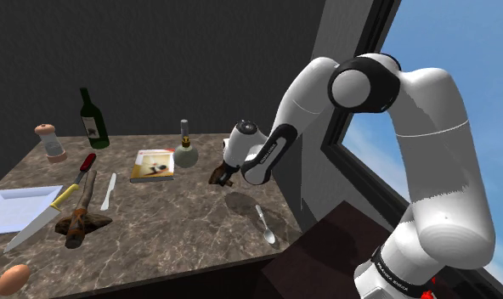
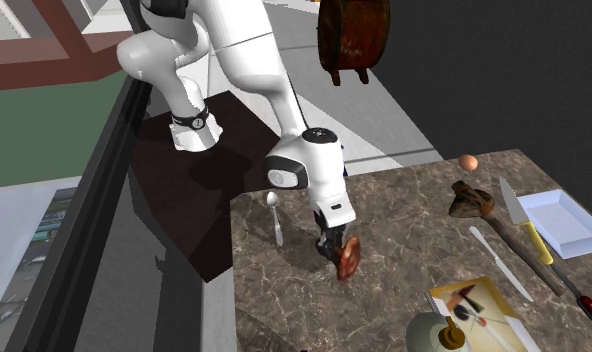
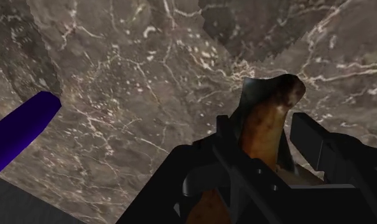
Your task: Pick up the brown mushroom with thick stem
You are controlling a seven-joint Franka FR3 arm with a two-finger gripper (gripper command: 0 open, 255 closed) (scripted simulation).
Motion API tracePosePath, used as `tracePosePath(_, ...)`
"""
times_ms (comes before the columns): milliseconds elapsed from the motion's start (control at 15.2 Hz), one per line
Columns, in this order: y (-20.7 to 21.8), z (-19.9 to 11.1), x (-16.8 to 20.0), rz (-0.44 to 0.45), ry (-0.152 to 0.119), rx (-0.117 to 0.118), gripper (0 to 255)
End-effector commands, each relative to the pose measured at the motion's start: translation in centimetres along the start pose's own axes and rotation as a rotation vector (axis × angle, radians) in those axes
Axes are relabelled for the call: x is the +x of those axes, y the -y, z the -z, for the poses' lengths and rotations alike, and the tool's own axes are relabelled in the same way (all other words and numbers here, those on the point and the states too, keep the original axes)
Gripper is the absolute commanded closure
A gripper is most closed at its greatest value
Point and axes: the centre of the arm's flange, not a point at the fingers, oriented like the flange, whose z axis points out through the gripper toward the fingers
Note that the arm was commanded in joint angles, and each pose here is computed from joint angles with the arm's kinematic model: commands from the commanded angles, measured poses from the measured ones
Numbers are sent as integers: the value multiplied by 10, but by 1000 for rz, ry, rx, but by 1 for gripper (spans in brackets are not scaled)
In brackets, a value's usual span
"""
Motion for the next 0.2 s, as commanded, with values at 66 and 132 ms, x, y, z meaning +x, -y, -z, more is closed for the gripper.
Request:
tracePosePath(66, -2, 11, 3, 0, 0, 0, 255)
tracePosePath(132, -2, 11, 3, 0, 0, 0, 255)
